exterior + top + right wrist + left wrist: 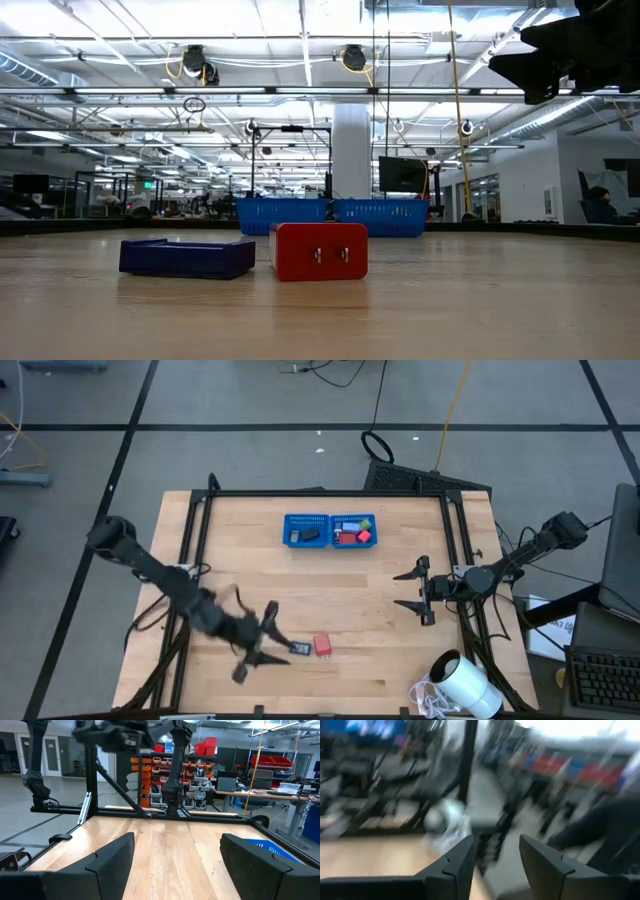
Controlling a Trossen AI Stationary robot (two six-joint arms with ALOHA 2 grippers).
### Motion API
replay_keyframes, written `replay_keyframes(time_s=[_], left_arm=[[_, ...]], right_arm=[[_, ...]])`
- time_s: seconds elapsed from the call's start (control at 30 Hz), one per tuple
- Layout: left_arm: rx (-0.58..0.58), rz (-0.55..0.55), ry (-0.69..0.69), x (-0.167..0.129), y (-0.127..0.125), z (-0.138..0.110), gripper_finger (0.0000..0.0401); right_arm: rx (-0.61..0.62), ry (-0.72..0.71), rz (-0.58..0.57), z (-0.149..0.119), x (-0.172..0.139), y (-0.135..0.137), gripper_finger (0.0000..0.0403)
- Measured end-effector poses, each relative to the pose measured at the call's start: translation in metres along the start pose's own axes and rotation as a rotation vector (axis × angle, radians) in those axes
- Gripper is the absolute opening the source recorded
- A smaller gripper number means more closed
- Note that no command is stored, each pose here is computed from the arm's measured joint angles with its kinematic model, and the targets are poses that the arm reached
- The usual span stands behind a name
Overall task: Pick & Place Office items
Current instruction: Put the dark blue timer into the left blue bin
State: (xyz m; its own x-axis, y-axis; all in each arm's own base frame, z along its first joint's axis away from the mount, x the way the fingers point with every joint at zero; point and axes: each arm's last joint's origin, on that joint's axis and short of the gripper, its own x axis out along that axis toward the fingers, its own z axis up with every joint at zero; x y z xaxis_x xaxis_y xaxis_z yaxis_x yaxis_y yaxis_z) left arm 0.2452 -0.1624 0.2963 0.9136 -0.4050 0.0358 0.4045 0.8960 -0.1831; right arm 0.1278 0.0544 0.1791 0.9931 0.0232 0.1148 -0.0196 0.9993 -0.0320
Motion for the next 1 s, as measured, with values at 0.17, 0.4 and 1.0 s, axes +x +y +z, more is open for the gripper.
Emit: replay_keyframes(time_s=[0.17,0.4,1.0], left_arm=[[0.107,0.234,0.296,0.020,-0.035,-0.015,0.0144],[-0.039,0.428,0.550,0.044,-0.027,-0.071,0.0151],[-0.028,0.470,1.005,0.058,0.026,-0.157,0.0320]], right_arm=[[0.000,0.000,0.000,0.000,0.000,0.000,0.0281],[0.000,0.000,0.000,0.000,0.000,0.000,0.0281],[0.000,0.001,0.000,0.000,0.000,0.000,0.0281]])
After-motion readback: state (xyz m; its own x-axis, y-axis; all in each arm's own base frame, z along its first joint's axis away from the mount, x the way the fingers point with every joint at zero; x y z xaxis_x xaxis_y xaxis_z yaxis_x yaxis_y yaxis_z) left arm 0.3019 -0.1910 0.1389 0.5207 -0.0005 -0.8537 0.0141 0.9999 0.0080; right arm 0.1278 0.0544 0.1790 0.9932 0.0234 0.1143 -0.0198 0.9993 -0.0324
